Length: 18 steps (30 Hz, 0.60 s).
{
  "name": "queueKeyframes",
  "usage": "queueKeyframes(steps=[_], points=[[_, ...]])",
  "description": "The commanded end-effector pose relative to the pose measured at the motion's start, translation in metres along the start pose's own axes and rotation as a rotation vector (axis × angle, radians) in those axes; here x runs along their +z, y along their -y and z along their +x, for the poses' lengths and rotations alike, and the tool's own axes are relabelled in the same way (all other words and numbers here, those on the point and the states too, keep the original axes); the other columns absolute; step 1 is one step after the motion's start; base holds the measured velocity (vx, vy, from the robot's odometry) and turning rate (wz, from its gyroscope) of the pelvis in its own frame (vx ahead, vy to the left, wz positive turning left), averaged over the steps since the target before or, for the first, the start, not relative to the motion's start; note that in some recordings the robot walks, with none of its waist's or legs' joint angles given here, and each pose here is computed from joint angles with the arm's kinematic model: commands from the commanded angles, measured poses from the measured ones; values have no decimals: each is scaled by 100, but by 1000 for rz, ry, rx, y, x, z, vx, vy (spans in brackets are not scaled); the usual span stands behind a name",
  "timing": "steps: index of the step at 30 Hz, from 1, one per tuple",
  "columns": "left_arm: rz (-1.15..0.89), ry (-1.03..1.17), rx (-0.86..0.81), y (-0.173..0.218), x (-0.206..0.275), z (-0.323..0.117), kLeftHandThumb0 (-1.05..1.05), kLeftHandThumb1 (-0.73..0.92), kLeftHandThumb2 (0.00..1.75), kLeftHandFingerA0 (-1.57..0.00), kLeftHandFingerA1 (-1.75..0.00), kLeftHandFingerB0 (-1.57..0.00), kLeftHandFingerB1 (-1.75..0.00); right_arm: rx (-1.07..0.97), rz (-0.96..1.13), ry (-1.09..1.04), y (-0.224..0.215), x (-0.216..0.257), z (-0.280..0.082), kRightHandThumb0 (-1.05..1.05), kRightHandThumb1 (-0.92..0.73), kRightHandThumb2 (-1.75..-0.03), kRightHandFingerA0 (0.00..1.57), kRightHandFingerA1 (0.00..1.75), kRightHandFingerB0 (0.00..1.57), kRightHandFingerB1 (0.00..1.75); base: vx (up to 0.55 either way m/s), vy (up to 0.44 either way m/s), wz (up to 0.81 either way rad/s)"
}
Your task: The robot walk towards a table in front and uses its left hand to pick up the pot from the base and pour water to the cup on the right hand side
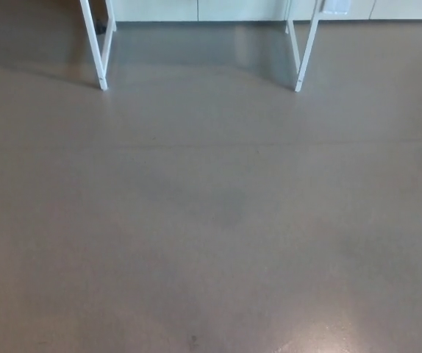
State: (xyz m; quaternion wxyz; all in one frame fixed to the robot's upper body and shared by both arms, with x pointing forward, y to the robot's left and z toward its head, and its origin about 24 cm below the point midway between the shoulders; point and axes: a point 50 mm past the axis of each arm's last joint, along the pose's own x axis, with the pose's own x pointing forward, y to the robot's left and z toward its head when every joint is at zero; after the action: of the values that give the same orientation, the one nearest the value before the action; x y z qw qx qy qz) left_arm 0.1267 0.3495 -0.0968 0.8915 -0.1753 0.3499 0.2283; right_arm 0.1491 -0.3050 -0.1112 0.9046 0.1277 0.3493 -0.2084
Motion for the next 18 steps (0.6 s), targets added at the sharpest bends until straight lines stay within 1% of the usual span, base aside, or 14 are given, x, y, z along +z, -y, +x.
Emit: queueKeyframes(steps=[1, 6, 7, 10, 14, 15, 16, 18], points=[[11, 36, 7, -4, 10, -1, -3, 48, 91, -27, -55, -18, -50, -9, -9, 17, 2, 3, 0, -11, -44, -91, 39, 63, 20, 55, 152, 336, -13], [19, 39, 8, -4, 12, -1, -4, 47, 90, -28, -56, -17, -49, -11, -2, 20, 1, 4, 1, -10, -45, -91, 37, 63, 21, 55, 207, 211, 4], [16, 41, 1, -5, 13, -1, -3, 46, 90, -25, -55, -17, -49, -8, 0, 22, 1, 4, 1, -11, -44, -91, 41, 65, 20, 55, 208, 96, 4], [5, 47, -1, -4, 15, 0, -3, 45, 89, -27, -55, -19, -50, -6, -5, 27, 0, 5, 1, -11, -44, -91, 41, 64, 21, 55, 227, 7, 10], [1, 54, -15, -4, 15, -1, -2, 46, 90, -26, -56, -18, -50, -4, -7, 24, -1, 5, 1, -11, -45, -91, 40, 64, 21, 55, 259, -93, 12], [3, 52, -16, -4, 17, 0, -3, 46, 89, -27, -56, -18, -50, -15, 6, 18, -1, 6, 2, -16, -62, -63, 45, 56, 30, 46, 289, -165, 11], [10, 54, -21, -3, 17, 0, -3, 46, 90, -28, -56, -18, -50, -11, -5, 22, -1, 6, 2, -16, -64, -63, 47, 58, 29, 46, 310, -169, 17], [10, 53, -21, -2, 17, 0, -3, 47, 90, -27, -56, -18, -50, -13, -10, 25, -1, 6, 2, -17, -63, -64, 46, 56, 30, 46, 390, -157, 8]])
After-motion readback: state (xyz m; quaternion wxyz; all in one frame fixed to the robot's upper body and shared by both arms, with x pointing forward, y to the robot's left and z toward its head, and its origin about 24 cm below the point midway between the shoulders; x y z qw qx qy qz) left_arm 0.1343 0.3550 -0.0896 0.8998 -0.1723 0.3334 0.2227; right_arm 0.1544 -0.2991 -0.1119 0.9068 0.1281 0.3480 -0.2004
